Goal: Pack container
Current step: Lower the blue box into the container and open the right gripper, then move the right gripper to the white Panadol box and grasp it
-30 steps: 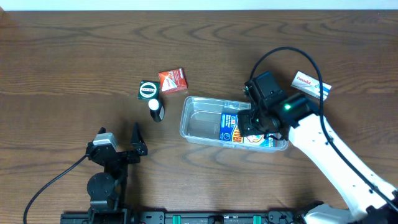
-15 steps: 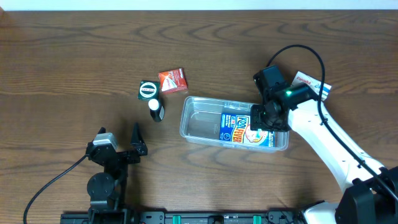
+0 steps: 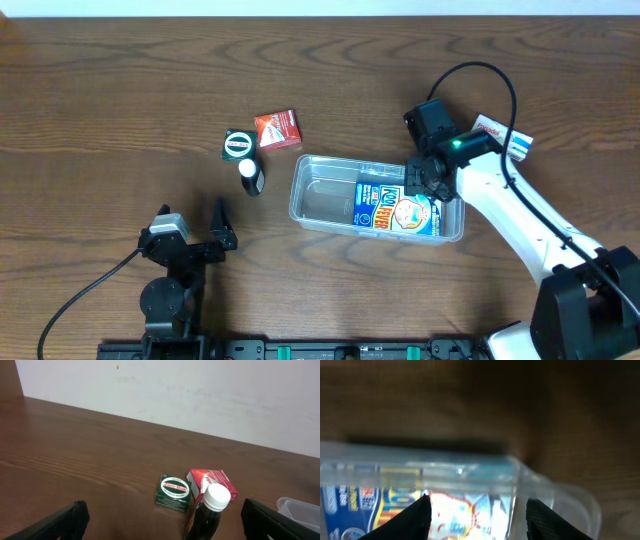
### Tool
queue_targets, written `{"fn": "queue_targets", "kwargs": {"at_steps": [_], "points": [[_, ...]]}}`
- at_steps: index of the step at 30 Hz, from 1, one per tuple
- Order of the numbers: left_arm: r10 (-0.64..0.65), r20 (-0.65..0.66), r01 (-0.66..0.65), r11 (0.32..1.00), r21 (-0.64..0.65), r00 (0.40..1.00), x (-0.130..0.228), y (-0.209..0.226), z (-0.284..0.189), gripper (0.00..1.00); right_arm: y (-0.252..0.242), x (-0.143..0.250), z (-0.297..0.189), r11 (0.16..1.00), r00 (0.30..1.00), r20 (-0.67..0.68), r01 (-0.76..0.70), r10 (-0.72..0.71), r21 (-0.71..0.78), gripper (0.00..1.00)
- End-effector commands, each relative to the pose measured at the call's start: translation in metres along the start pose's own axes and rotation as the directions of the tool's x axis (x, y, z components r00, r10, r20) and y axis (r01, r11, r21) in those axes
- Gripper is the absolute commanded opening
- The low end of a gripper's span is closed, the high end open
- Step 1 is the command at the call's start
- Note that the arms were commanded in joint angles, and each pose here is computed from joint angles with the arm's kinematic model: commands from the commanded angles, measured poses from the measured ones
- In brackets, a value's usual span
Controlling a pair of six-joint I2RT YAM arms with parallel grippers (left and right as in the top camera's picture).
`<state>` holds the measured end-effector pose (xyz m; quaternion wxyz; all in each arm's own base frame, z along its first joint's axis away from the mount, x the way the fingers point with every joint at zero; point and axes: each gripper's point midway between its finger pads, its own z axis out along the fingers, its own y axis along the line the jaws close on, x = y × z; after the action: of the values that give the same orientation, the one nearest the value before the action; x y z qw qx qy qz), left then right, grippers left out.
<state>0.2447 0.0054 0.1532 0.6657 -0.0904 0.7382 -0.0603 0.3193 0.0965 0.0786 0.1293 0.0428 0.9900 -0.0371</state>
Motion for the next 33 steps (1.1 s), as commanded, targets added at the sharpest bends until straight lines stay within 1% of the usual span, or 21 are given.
{"fn": "queue_targets", "kwargs": {"at_steps": [1, 10, 18, 22, 26, 33], "points": [[0.018, -0.046, -0.019, 1.0, -0.024, 0.999, 0.016, 0.006, 0.001, 0.98, -0.012, -0.011, 0.006, 0.998, 0.999, 0.03, 0.022, -0.024, 0.051, 0.59], [0.018, -0.046, -0.019, 1.0, -0.024, 0.999, 0.016, 0.006, 0.001, 0.98, -0.017, -0.035, 0.007, 0.999, 0.994, 0.106, 0.016, -0.02, 0.037, 0.59], [0.018, -0.046, -0.019, 1.0, -0.024, 0.999, 0.016, 0.006, 0.001, 0.98, -0.019, -0.038, 0.007, 0.999, 0.993, 0.112, 0.02, -0.024, 0.034, 0.59], [0.018, -0.046, -0.019, 1.0, -0.024, 0.999, 0.016, 0.006, 0.001, 0.98, -0.006, -0.035, 0.003, 0.998, 0.995, 0.096, 0.045, -0.041, -0.042, 0.58], [0.018, -0.046, -0.019, 1.0, -0.024, 0.999, 0.016, 0.006, 0.001, 0.98, 0.005, -0.039, -0.017, 0.991, 0.994, 0.108, 0.048, -0.034, -0.123, 0.59], [0.018, -0.046, -0.019, 1.0, -0.024, 0.999, 0.016, 0.006, 0.001, 0.98, -0.005, -0.056, -0.071, 0.991, 0.988, 0.157, 0.026, -0.004, -0.135, 0.63]]}}
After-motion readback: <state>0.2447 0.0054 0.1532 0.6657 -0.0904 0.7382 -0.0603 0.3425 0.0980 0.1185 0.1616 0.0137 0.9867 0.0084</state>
